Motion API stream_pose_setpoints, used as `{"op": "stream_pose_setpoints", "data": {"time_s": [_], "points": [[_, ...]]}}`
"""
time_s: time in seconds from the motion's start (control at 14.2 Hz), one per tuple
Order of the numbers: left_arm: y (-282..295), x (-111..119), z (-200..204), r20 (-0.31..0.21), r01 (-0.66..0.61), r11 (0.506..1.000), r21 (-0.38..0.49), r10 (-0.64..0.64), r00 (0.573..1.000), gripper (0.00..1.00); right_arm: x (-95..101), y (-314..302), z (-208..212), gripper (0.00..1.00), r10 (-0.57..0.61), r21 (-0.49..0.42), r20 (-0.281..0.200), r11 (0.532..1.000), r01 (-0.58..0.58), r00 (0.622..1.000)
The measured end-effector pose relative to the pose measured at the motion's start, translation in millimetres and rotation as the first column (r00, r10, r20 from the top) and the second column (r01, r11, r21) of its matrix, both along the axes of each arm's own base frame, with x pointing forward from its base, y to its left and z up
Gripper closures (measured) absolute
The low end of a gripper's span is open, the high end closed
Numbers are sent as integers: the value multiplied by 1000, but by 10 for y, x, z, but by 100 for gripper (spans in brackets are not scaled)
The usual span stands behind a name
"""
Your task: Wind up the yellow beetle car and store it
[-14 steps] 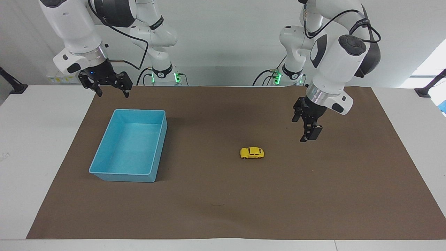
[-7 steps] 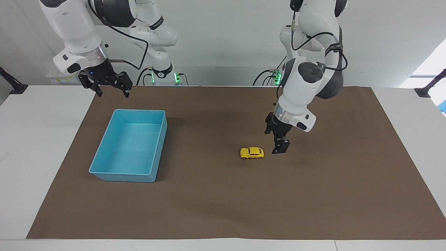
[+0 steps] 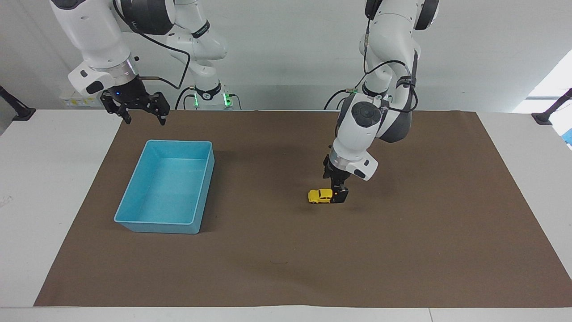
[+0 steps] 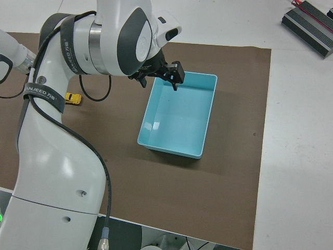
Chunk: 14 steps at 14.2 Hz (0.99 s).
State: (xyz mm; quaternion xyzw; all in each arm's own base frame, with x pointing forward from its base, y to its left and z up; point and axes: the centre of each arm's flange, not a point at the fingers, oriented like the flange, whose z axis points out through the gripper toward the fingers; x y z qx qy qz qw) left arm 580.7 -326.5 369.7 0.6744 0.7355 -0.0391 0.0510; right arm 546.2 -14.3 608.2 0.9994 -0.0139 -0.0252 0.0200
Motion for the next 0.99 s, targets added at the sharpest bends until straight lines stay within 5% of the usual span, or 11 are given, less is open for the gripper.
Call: {"op": "stream_pose_setpoints", "data": {"time_s": [0.71,0.99], "points": [[-123,-140,-576,-33,-48,999,26,49,998,0,0,0,0,0,0,0,0,1000,0,1000],[-123,-148,-588,-31,-28,999,27,29,999,48,0,0,0,0,0,0,0,1000,0,1000]]}}
